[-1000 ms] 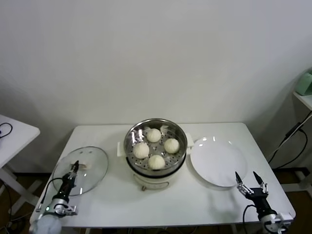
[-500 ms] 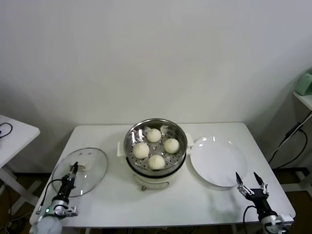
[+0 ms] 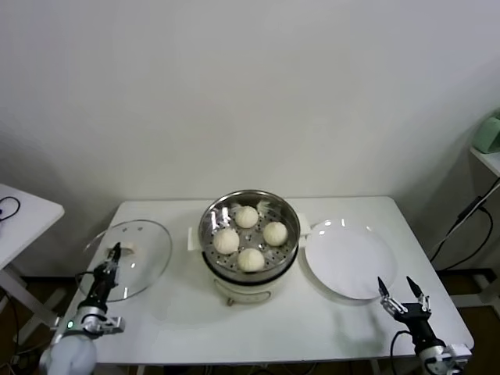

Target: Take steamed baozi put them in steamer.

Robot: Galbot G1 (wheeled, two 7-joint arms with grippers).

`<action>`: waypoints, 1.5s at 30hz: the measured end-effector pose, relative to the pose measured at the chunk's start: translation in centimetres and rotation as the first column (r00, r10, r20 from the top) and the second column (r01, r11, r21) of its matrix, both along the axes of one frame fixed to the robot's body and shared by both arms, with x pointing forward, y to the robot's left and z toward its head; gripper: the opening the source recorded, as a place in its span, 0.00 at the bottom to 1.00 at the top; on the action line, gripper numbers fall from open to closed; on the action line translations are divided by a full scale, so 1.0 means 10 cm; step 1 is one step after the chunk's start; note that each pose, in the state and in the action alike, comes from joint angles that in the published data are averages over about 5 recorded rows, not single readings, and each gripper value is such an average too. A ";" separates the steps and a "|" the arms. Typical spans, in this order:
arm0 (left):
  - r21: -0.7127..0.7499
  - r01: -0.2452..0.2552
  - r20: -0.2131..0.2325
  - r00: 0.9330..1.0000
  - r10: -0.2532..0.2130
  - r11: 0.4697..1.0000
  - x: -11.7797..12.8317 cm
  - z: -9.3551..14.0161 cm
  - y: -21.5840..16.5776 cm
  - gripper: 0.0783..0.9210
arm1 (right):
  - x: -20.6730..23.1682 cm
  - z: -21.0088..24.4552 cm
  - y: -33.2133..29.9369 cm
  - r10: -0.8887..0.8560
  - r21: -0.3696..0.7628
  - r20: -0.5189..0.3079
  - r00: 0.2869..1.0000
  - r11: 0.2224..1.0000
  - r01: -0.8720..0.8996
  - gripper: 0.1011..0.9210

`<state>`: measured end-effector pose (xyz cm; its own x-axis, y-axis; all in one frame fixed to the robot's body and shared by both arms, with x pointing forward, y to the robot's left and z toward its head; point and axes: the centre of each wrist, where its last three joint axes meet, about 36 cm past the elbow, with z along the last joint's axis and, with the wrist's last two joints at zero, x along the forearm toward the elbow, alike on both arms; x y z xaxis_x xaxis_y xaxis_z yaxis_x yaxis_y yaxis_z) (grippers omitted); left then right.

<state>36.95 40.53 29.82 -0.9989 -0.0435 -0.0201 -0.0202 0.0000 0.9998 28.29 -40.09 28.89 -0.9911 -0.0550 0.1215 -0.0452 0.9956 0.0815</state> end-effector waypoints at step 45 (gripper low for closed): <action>-0.024 0.059 0.022 0.998 -0.058 0.998 0.21 1.83 -1.94 0.06 | -0.01 -0.07 -0.03 -0.002 -0.046 -0.052 0.999 0.999 -0.001 0.88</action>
